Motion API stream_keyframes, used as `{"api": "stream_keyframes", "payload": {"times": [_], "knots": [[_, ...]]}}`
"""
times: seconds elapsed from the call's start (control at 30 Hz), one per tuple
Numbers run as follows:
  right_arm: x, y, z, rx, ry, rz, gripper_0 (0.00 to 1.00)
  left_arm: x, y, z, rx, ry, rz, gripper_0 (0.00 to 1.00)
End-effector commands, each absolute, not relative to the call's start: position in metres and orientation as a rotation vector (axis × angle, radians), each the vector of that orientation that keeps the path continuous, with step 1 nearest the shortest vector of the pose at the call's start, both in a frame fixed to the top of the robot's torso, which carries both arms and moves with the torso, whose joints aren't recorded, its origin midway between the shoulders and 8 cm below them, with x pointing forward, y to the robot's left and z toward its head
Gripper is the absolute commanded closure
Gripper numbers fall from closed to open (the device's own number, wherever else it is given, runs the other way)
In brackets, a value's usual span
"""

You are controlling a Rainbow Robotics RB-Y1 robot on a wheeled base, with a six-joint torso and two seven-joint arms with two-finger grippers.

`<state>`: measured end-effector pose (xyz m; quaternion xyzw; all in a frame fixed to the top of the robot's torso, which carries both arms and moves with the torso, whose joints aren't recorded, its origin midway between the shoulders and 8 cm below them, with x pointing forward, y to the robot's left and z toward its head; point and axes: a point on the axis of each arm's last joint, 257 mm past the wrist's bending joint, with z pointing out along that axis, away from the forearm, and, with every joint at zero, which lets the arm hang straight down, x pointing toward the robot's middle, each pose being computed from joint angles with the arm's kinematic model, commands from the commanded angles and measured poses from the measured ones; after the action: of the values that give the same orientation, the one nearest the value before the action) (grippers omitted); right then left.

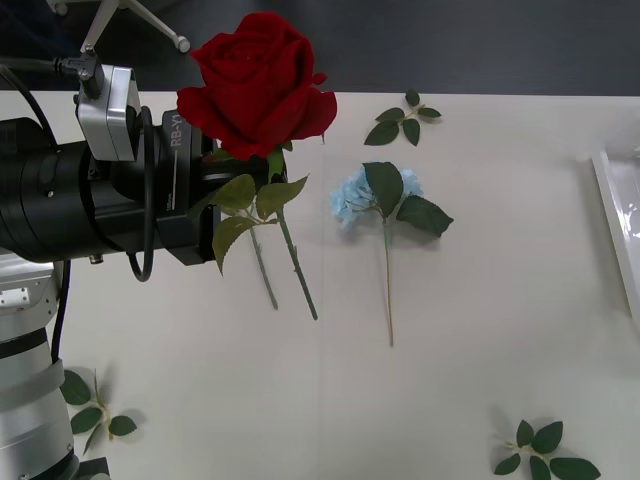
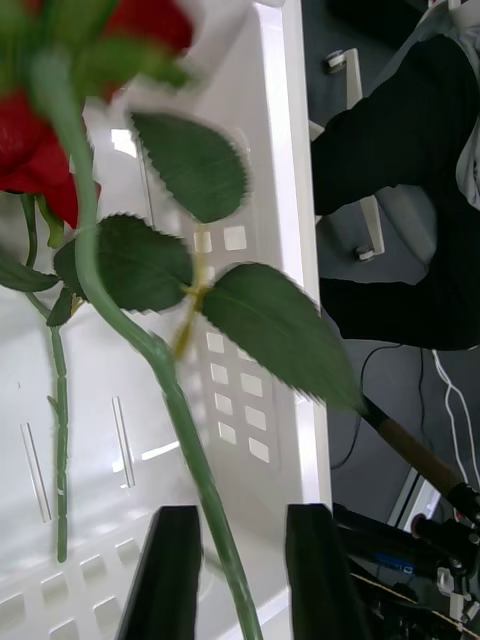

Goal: Put the red flowers into the right box and the blue flowers into the left box

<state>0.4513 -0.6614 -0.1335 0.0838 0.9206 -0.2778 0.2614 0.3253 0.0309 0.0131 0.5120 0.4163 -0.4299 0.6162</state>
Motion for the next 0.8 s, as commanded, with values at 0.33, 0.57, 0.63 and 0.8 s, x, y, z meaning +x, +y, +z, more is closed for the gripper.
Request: {"api": "stream_keyframes", "payload": {"times": [0.33, 0.57, 0.63, 0.8], "knots": [[0.459, -0.660, -0.115, 0.217, 2.451, -0.723, 0.27, 0.320, 0.027, 0.023, 1.211, 0.907, -0.968, 1.00], [0.469, -0.610, -0.090, 0.178, 2.446, -0.436, 0.27, 0.320, 0.027, 0.023, 1.211, 0.907, -0.968, 1.00], [0.470, -0.592, -0.081, 0.135, 2.446, -0.369, 0.27, 0.320, 0.027, 0.023, 1.211, 0.907, -0.968, 1.00], [0.467, -0.519, -0.044, -0.087, 2.440, -0.132, 0.27, 0.320, 0.027, 0.023, 1.211, 0.907, -0.968, 1.00]]}}
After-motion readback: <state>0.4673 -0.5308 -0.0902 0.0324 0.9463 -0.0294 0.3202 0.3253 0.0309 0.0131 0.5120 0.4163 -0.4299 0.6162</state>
